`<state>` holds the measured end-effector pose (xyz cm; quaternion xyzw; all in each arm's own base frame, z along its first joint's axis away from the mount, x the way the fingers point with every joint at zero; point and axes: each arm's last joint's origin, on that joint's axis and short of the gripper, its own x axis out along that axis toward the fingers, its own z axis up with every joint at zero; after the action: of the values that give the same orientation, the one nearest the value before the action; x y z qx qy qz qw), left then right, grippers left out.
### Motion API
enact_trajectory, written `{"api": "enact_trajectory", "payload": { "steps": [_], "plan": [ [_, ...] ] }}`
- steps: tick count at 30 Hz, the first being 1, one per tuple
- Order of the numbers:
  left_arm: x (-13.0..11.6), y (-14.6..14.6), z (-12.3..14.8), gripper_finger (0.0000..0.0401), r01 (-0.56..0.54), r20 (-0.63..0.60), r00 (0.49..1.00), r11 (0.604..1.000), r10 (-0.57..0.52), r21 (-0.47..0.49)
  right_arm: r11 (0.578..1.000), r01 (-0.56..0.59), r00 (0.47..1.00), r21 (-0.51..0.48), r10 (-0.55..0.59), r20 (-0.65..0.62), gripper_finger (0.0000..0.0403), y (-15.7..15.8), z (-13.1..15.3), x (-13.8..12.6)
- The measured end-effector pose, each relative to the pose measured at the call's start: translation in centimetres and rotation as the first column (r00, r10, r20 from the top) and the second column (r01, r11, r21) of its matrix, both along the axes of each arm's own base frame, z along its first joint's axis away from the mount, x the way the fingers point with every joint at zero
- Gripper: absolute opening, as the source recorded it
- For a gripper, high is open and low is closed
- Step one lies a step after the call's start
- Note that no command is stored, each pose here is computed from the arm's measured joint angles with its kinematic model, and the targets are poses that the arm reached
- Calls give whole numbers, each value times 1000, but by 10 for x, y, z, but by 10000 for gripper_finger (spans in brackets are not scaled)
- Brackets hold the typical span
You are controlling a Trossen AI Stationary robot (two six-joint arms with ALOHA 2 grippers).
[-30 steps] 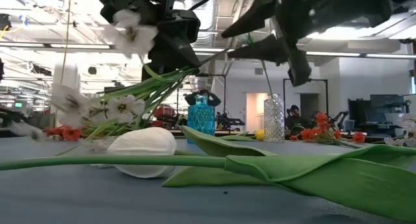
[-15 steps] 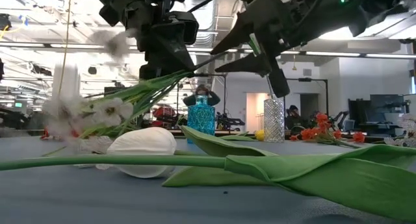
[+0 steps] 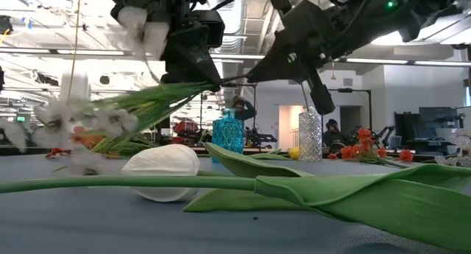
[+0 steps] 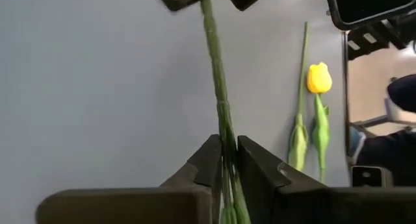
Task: Sort flowers into vase by color
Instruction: Put the left white flowers into the transparent vase
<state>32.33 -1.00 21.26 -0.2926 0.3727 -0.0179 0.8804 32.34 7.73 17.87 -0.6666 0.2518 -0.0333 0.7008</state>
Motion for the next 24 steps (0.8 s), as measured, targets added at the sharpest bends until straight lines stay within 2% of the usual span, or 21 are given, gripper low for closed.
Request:
{"api": "enact_trajectory", "payload": {
  "steps": [6,9,11,12,14,17,19,21,24],
  "plan": [
    [-2,14,7,79,11,36,999,1000,-12,23,993,-22,994,116,34,-104,29,3,-7,-9],
    [-7,22,16,92,12,64,998,999,-16,51,971,-23,992,237,52,-117,29,-2,-2,-14],
    [-12,26,22,95,-10,81,997,992,0,122,932,-40,992,361,79,-96,29,-5,7,-17],
    [-13,27,25,95,-30,96,995,984,14,175,898,-53,992,437,98,-80,29,-9,14,-20],
    [-15,27,30,96,-61,120,992,953,26,297,795,-93,984,599,166,-68,29,-19,26,-25],
    [-13,22,36,96,-108,170,985,901,39,421,594,-177,953,785,304,-15,29,-41,37,-39],
    [-11,18,39,96,-114,202,979,879,21,464,468,-261,928,844,363,86,29,-56,42,-48],
    [-9,14,41,96,-124,248,969,861,-3,494,366,-348,904,863,374,206,29,-70,44,-58],
    [-9,7,35,96,-147,324,945,832,-41,534,238,-466,873,852,280,399,29,-89,46,-73]
  ]
}}
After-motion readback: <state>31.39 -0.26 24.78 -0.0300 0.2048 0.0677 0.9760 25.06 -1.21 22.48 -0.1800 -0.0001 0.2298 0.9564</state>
